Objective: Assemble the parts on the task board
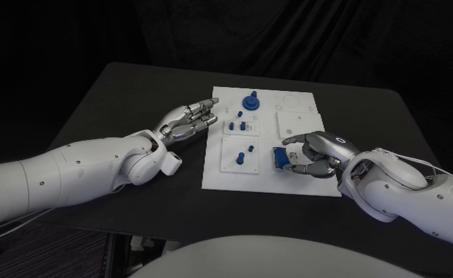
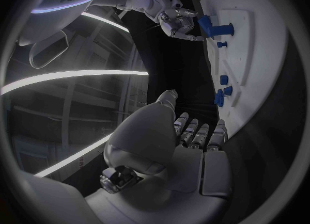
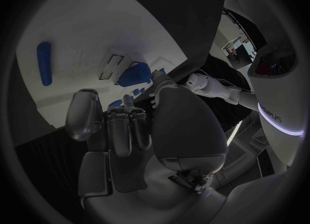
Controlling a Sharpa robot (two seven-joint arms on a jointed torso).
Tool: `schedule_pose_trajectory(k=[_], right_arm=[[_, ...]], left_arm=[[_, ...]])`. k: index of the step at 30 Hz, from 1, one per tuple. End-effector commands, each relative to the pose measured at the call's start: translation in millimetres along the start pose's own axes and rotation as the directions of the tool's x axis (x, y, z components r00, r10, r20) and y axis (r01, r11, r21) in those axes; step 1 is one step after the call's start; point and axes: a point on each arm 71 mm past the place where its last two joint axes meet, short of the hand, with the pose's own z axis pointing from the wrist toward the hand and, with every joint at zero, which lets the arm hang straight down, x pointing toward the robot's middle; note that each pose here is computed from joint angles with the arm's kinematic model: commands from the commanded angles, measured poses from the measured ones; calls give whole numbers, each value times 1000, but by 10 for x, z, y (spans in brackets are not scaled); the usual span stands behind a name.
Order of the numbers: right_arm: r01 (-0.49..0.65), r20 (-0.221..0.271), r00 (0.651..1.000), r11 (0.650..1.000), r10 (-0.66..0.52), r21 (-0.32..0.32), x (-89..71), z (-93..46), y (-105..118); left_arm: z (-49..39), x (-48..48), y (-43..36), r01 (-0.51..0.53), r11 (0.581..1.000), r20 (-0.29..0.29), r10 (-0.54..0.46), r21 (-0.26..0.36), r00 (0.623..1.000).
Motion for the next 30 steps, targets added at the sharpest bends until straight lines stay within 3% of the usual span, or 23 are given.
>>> schedule_pose_trajectory(k=[1,14,30], right_arm=[[-11,31,999,1000,11,-8,-26,-14,3],[6,14,1000,1000,-6,7,-5,13,1],[36,71,997,999,-34,-19,-17,80,79]], left_arm=[[-3,18,-7,12,1000,-10,-12,16,1000],[-3,23,-4,13,1000,-11,-13,16,1000],[-1,27,0,15,1000,-14,-15,15,1000]])
